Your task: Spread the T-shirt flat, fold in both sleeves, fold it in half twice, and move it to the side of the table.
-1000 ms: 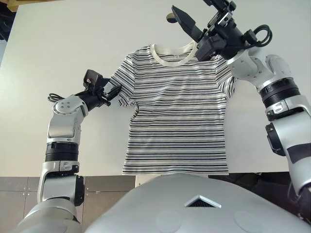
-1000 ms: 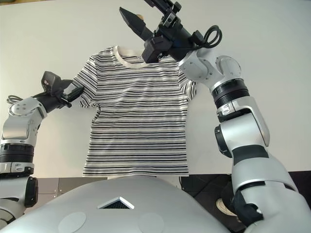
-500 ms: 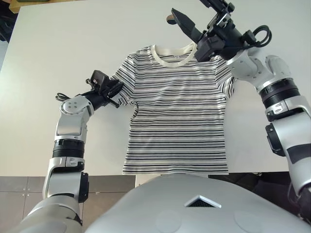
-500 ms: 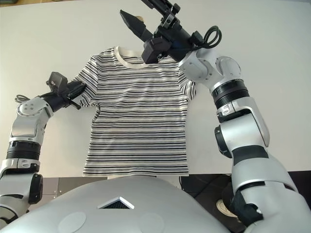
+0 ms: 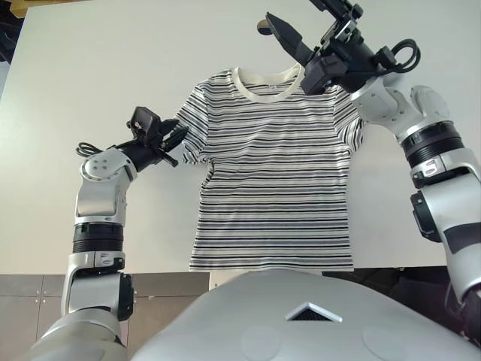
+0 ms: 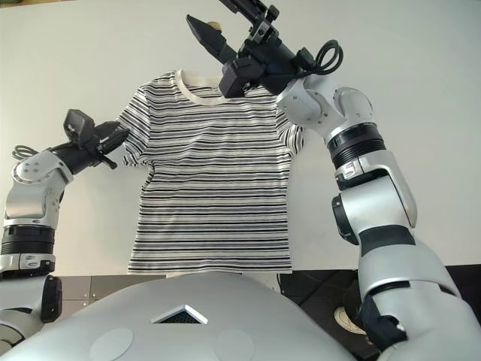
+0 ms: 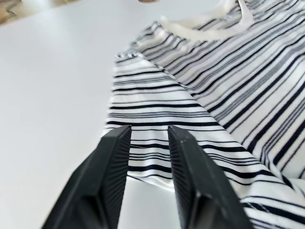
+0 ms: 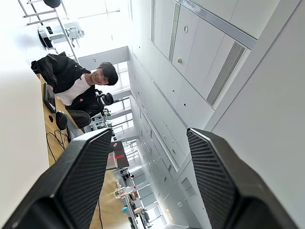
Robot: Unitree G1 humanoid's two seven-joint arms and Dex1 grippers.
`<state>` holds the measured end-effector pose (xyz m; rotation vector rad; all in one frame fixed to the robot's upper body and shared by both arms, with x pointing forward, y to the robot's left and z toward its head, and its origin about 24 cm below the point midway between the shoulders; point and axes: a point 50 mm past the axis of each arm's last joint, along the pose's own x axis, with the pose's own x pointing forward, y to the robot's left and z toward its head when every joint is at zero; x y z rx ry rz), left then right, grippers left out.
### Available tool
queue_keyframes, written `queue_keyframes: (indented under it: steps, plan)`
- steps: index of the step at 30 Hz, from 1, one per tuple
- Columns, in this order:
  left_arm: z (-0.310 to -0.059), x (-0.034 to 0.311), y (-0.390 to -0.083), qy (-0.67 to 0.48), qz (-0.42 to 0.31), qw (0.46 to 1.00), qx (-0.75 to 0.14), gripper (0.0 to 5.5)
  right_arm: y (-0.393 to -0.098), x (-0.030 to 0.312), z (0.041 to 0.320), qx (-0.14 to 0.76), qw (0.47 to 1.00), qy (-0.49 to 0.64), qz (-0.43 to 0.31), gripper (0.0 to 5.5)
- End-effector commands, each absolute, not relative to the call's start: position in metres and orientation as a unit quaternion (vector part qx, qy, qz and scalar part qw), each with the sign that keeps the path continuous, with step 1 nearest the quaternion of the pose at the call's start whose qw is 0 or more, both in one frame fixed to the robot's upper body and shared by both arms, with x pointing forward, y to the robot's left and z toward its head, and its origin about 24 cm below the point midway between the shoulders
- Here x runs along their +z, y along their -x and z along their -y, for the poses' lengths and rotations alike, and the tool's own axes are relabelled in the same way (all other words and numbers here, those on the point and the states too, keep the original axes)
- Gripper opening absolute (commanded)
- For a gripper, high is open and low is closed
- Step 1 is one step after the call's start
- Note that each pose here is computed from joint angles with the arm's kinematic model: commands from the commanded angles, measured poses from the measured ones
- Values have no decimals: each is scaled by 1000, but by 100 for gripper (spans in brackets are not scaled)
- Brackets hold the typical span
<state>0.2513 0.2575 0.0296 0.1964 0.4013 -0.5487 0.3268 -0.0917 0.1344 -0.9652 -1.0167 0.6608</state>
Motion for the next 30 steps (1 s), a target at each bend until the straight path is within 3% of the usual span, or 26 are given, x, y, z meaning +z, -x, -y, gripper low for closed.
queue_keyframes:
  steps: [1,11,20,30]
  plan:
    - [-264,33,-252,-107,-201,939,-256,196,-328,132,95,299,715,444,451,292]
    - [-283,15,-260,-105,-241,946,-190,196,-327,129,94,307,712,447,446,292]
    - [-272,-4,-254,-103,-277,928,-227,196,-326,126,94,314,706,453,444,292]
    - [-273,-7,-251,-82,-305,923,-219,38,-323,125,91,322,695,459,449,292]
